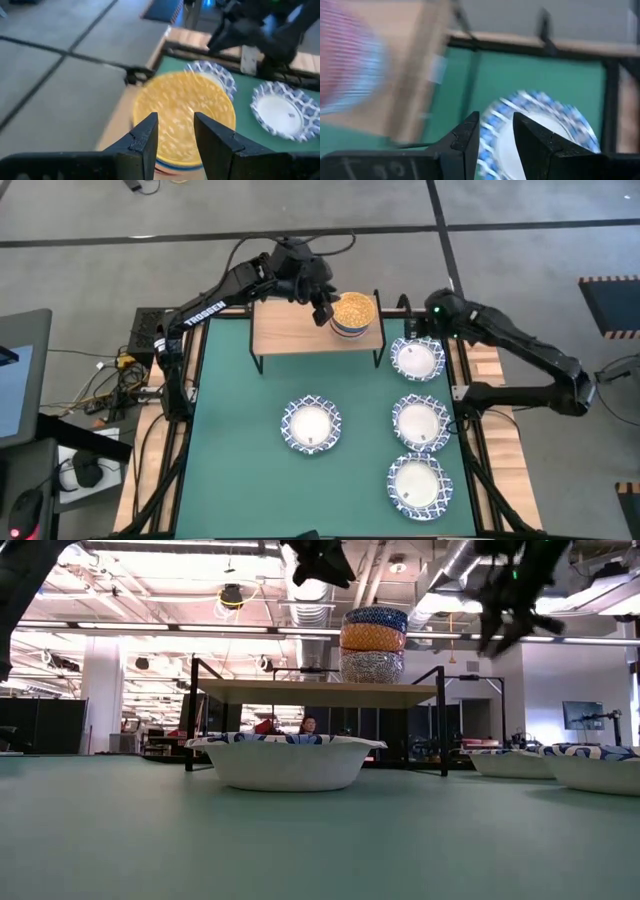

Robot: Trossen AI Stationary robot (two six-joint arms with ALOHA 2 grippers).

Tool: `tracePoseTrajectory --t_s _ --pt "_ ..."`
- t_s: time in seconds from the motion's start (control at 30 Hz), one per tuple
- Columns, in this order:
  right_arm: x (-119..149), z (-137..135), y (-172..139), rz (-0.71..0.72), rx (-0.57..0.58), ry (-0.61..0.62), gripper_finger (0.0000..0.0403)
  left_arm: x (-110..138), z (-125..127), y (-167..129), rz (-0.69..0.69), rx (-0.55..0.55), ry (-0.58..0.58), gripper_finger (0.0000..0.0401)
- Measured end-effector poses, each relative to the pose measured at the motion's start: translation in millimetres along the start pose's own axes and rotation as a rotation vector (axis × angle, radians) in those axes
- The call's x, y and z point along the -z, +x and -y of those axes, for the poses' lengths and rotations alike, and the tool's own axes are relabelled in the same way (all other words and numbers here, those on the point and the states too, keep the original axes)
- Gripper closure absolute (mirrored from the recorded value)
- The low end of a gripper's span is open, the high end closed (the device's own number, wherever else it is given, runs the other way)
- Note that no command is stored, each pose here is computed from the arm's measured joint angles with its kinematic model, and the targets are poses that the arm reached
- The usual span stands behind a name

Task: Place and stack bowls onto a shelf
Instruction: Put the white bowl on the shelf

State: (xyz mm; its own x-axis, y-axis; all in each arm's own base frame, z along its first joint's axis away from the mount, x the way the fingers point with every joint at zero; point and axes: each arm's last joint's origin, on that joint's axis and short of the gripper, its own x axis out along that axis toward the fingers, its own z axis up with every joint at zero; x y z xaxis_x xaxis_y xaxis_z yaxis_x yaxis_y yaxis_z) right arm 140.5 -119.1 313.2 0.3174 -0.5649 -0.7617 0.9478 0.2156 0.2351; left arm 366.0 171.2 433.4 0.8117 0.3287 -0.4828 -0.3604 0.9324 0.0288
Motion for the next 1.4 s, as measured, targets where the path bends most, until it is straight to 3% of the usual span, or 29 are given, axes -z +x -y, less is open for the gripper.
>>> tracePoseTrajectory --t_s 0.17,0.6,0.9,1.17,1.4 --pt "19 21 36 -0.093 0.145 0.128 0.0257 13 8 13 -0.057 0.043 -0.013 0.0291" --pt "52 53 89 -0.408 0.456 0.172 0.0257 38 16 31 -0.173 0.059 0.028 0.0291" --pt "55 58 104 -0.457 0.568 0.157 0.0257 41 13 30 -0.198 0.013 0.132 0.0291" --pt "56 66 109 -0.481 0.622 0.189 0.0257 44 6 28 -0.235 0.002 0.123 0.0291" --pt "81 80 110 -0.519 0.625 0.278 0.0257 39 0 11 -0.221 -0.033 0.116 0.0291"
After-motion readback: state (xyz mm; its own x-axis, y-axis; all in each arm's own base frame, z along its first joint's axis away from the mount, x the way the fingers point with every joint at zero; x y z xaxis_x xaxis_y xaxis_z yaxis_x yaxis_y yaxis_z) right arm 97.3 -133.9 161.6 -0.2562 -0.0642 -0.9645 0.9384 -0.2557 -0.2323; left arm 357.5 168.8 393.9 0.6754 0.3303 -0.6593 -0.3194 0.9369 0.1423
